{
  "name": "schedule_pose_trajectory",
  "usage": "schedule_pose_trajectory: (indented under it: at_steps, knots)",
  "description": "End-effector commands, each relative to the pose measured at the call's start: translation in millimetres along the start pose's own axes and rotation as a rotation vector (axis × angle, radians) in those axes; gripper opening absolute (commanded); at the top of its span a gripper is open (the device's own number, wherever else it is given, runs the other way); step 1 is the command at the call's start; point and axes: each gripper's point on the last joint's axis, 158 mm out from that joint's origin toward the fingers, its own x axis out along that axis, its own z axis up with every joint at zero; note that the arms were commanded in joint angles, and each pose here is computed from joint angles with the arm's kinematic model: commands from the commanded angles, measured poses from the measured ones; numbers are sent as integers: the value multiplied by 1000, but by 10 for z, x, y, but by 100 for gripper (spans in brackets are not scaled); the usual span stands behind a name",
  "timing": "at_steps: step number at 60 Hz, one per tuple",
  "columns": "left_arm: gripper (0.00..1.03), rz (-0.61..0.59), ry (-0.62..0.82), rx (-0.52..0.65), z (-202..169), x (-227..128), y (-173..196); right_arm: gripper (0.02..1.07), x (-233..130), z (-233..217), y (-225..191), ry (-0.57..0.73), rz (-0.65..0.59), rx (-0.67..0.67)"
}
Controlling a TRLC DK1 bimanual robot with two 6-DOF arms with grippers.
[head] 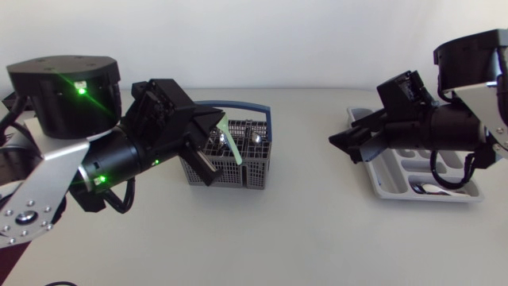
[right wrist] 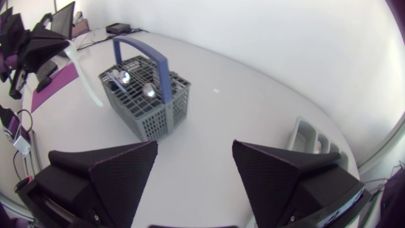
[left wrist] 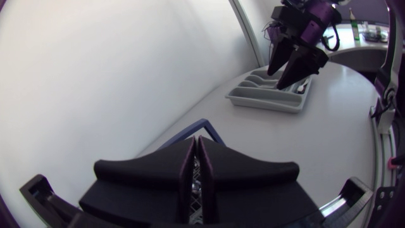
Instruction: Transfer all utensils from the basket to the drawer tray.
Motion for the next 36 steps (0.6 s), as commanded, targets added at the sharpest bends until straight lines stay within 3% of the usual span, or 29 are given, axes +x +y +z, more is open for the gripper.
schedule_pose_trajectory:
  at_steps: [1,22,36]
  knots:
    - [4,-24,-37,-125,250,26,41,88,-74,8,281,-9,56,-13]
    - [4,-221,61,-448,302,338,-76,88,-241,253,916,-55,233,-57]
    - [4,-304,102,-518,251,466,-189,88,-240,317,1103,-67,278,-90]
